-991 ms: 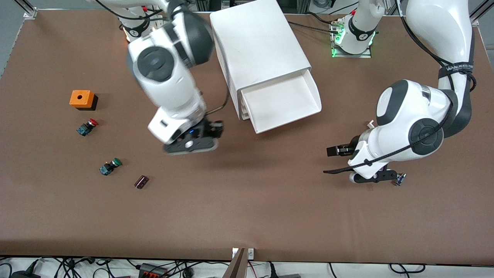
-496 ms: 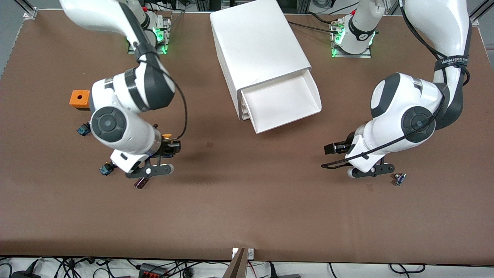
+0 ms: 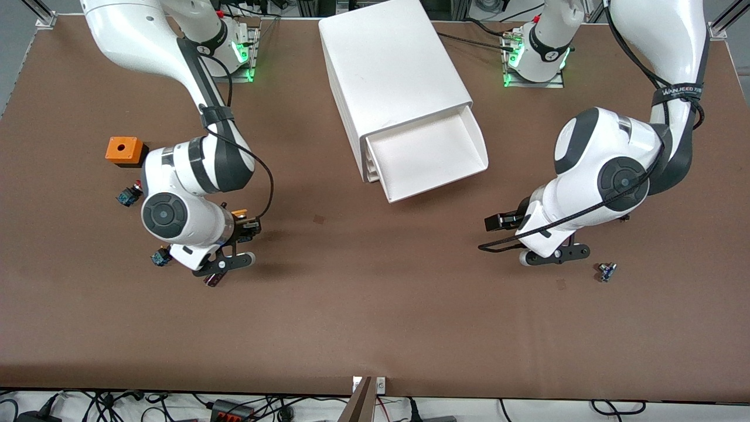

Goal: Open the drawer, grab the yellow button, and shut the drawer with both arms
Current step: 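Carry the button and set it on the table with the right gripper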

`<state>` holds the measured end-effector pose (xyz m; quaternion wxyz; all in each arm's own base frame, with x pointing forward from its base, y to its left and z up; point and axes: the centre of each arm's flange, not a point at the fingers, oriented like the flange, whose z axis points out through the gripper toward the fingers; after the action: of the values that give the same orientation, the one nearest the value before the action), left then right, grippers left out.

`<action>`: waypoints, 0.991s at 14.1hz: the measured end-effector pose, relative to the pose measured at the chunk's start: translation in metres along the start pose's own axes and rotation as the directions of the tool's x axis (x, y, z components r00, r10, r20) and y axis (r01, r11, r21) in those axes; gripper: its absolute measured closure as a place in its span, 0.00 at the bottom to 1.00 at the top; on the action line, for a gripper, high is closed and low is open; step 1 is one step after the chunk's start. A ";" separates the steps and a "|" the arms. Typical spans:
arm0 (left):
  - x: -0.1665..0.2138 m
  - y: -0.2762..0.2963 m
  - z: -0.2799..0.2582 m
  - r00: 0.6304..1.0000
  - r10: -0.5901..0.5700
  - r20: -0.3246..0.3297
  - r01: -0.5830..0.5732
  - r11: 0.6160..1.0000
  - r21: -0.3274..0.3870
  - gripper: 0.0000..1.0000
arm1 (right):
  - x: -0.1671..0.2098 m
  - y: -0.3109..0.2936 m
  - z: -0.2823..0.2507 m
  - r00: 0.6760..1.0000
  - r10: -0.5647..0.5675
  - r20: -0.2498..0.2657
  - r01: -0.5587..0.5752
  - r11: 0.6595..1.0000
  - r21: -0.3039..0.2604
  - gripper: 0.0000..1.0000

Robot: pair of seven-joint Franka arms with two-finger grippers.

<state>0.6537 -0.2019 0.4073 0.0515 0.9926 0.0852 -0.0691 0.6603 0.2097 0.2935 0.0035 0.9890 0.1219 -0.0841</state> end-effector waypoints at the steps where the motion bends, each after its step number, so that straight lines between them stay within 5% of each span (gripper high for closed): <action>1: 0.000 0.000 0.001 1.000 -0.001 -0.002 0.001 1.000 -0.001 0.00 | -0.003 -0.004 0.012 1.000 -0.014 0.005 0.014 1.000 0.001 0.59; 7: -0.003 0.003 0.008 1.000 0.002 0.004 -0.002 1.000 0.000 0.00 | -0.021 -0.013 0.074 0.999 -0.046 0.000 0.046 0.999 -0.004 0.59; 14: -0.030 0.042 0.016 0.997 0.070 0.029 -0.071 0.997 0.008 0.00 | -0.036 -0.018 0.110 0.997 -0.054 0.061 0.055 0.998 -0.010 0.59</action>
<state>0.6298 -0.2495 0.3995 0.0508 0.9941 0.0491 -0.0818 0.6029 0.2158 0.1918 0.0107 0.9822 0.1493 -0.1135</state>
